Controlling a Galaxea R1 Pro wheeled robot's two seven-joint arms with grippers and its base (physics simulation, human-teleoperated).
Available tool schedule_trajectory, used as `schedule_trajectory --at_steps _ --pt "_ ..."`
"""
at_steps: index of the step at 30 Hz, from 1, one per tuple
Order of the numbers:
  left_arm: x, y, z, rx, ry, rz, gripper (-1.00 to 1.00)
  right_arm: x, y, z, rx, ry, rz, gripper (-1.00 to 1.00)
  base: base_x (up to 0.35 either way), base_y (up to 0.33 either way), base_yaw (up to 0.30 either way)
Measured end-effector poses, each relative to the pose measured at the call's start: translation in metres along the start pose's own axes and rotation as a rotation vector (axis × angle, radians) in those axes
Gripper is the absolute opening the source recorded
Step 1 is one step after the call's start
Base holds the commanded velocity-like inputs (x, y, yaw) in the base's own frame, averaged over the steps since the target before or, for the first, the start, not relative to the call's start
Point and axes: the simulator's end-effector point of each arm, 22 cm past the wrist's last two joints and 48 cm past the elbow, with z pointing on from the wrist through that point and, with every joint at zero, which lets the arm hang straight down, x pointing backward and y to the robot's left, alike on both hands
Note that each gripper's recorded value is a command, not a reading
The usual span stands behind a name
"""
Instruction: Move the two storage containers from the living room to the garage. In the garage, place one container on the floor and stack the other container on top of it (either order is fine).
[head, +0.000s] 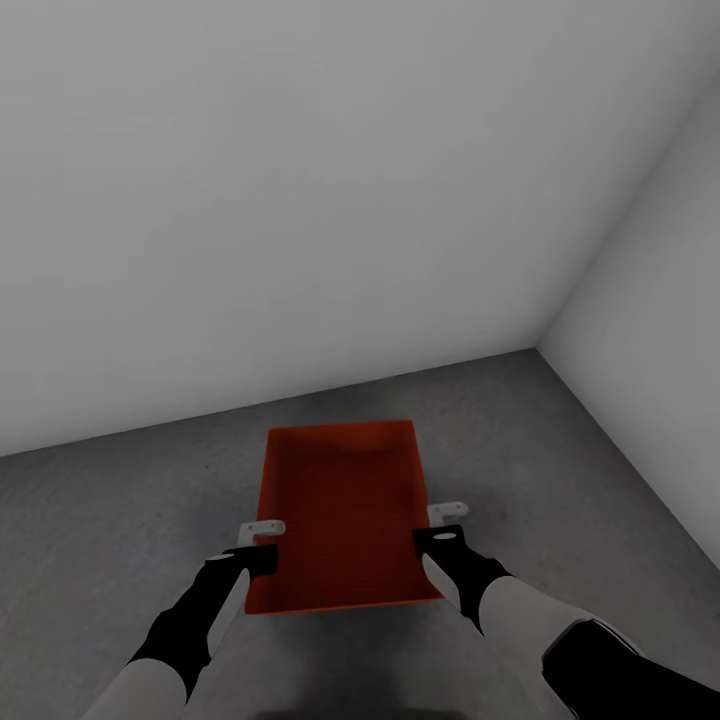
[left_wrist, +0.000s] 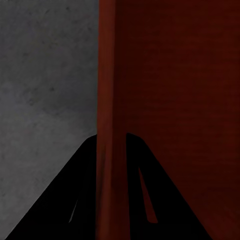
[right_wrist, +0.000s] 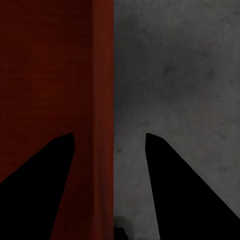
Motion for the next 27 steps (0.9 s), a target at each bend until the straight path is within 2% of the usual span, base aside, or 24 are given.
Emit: schedule_trajectory --at_steps 27 --pt "0.002 0.000 0.023 0.001 0.000 -0.006 -1.00 0.000 0.003 0.022 0.003 0.001 -0.004 -1.00 0.000 0.000 0.000"
